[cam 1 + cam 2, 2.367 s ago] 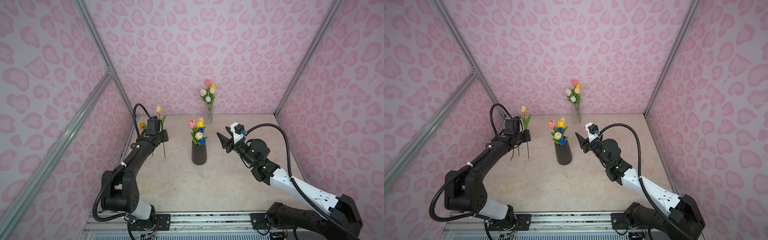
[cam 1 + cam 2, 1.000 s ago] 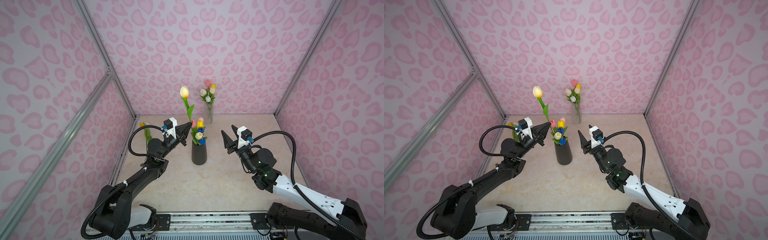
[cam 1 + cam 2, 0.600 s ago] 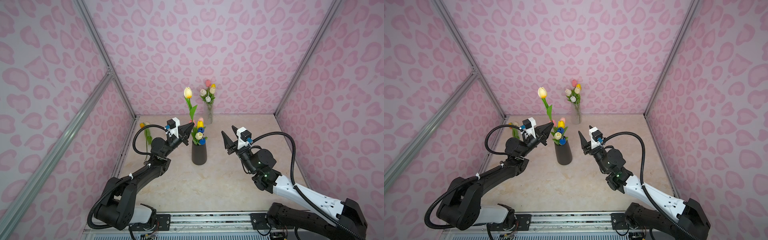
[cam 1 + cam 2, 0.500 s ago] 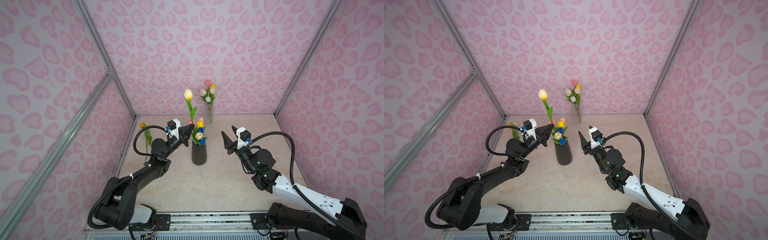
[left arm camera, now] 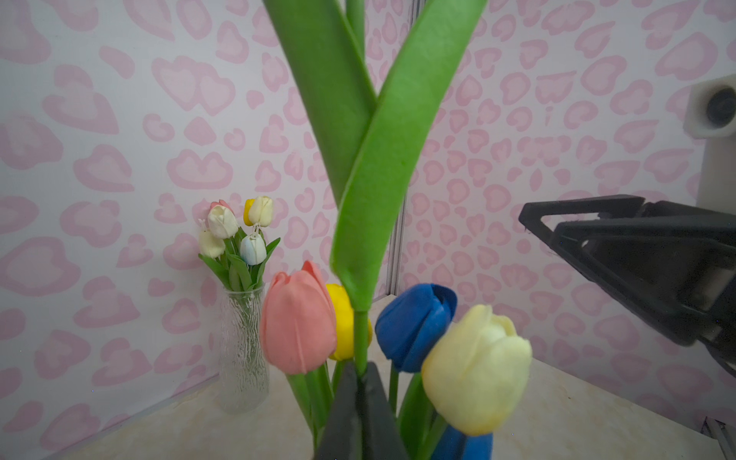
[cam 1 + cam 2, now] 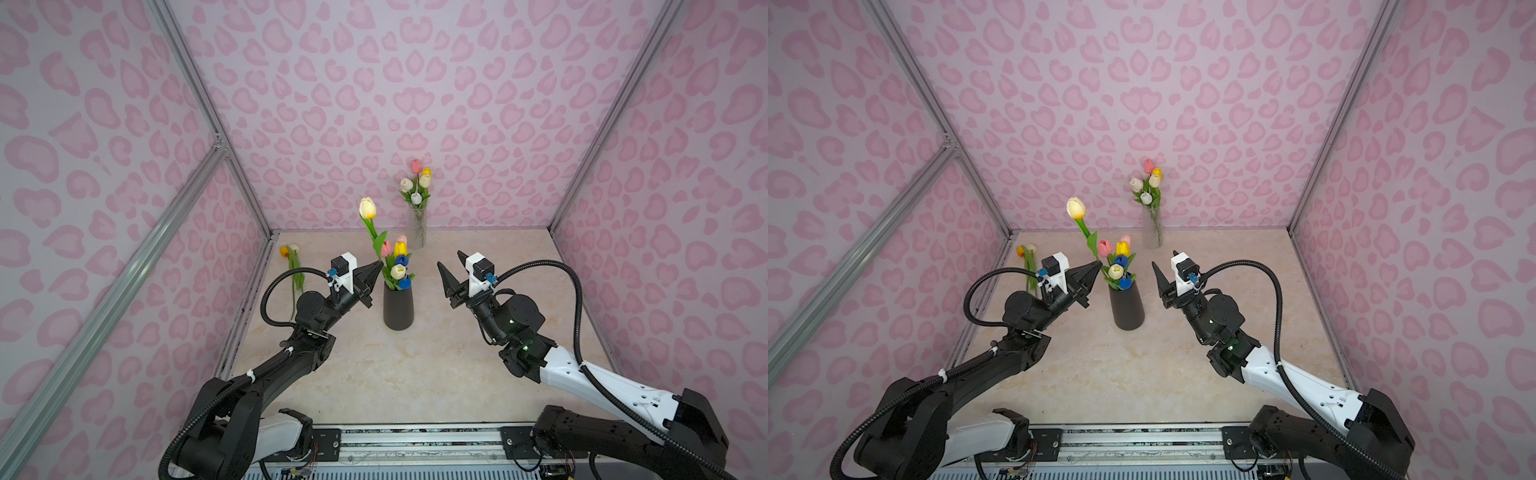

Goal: Arrange the flowers into the vase
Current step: 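Carry the cream tulip over the black cup and lower its stem in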

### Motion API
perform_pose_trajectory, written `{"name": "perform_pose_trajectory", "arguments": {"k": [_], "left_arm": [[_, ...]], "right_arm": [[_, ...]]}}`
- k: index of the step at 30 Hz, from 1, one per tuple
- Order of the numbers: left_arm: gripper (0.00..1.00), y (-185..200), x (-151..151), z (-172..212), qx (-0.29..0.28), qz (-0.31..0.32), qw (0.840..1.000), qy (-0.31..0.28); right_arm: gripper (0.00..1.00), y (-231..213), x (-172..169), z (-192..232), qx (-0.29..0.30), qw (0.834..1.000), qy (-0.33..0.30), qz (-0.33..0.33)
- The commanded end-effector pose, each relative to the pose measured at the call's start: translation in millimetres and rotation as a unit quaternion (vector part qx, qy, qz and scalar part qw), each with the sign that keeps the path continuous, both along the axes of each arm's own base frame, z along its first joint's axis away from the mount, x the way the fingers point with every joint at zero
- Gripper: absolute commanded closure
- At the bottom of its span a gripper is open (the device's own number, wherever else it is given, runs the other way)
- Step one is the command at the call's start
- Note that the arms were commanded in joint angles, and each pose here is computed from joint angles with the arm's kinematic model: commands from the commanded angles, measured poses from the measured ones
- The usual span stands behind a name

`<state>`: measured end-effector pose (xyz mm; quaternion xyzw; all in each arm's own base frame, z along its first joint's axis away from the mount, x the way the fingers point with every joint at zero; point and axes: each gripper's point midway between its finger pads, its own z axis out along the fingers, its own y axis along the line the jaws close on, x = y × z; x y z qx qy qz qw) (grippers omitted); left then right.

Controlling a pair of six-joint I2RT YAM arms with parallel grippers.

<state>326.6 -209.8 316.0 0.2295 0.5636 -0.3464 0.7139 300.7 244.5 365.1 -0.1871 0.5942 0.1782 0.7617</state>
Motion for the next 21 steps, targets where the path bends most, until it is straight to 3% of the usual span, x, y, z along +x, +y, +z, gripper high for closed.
{"name": "perform_pose_trajectory", "arguments": {"k": [1,12,14,21], "left_arm": [[0.89,0,1,-4,0.011,0.003,1.000,-0.002],[0.88,-4,4,-19,0.028,-0.001,1.000,0.011],[0.96,-5,4,-23,0.040,-0.002,0.999,0.012],[0.97,9,8,-30,0.086,0.054,0.995,0.022]], "right_arm": [[0.44,4,0,8,0.007,1.000,-0.011,0.007],[0.44,9,4,6,0.002,1.000,-0.011,0.008],[0.44,8,4,5,-0.001,1.000,-0.010,0.007],[0.44,8,6,-1,-0.004,1.000,-0.006,0.001]]}}
